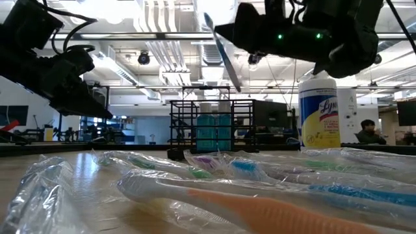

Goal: Pick & Place toothbrushing station
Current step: Put the right blue toothbrush into the black mesh organizer

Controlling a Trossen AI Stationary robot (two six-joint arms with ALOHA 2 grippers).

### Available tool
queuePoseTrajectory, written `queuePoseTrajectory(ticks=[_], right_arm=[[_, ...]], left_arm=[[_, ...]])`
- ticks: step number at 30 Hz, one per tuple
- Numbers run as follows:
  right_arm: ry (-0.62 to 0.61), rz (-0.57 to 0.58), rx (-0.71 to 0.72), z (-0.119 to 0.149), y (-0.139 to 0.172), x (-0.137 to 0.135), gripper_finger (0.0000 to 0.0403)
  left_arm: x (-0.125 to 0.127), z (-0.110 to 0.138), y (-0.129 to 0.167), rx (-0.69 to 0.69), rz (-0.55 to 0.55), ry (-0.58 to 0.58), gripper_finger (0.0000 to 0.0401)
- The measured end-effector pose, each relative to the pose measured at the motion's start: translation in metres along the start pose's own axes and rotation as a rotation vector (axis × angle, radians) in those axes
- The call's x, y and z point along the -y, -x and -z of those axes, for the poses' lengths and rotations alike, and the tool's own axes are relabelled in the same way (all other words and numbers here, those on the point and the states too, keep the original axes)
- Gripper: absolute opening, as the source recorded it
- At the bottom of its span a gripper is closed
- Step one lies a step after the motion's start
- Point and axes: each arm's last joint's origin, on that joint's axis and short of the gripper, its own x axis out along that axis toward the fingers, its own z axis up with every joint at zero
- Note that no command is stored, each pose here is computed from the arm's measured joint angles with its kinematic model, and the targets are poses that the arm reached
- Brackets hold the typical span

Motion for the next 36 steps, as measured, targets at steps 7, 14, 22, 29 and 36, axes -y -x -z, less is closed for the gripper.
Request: queuePoseTrajectory(ticks=[7, 14, 22, 29, 36], right_arm=[[-0.044, -0.087, 0.061, -0.009, -0.003, -0.008, 0.0008], [-0.115, -0.200, 0.130, -0.020, -0.014, -0.014, 0.0008], [-0.110, -0.255, 0.131, -0.027, -0.026, -0.023, 0.0008], [-0.111, -0.269, 0.137, -0.029, -0.027, -0.025, 0.0008], [-0.107, -0.275, 0.136, -0.031, -0.026, -0.026, 0.0008]], left_arm=[[0.017, -0.038, 0.007, 0.271, 0.221, 0.016, 0.0020], [0.038, -0.090, 0.010, 0.367, 0.257, -0.085, 0.0106], [0.073, -0.137, -0.016, 0.384, 0.225, -0.245, 0.0229], [0.096, -0.164, -0.044, 0.384, 0.218, -0.270, 0.0267], [0.102, -0.172, -0.051, 0.384, 0.273, -0.267, 0.0264]])
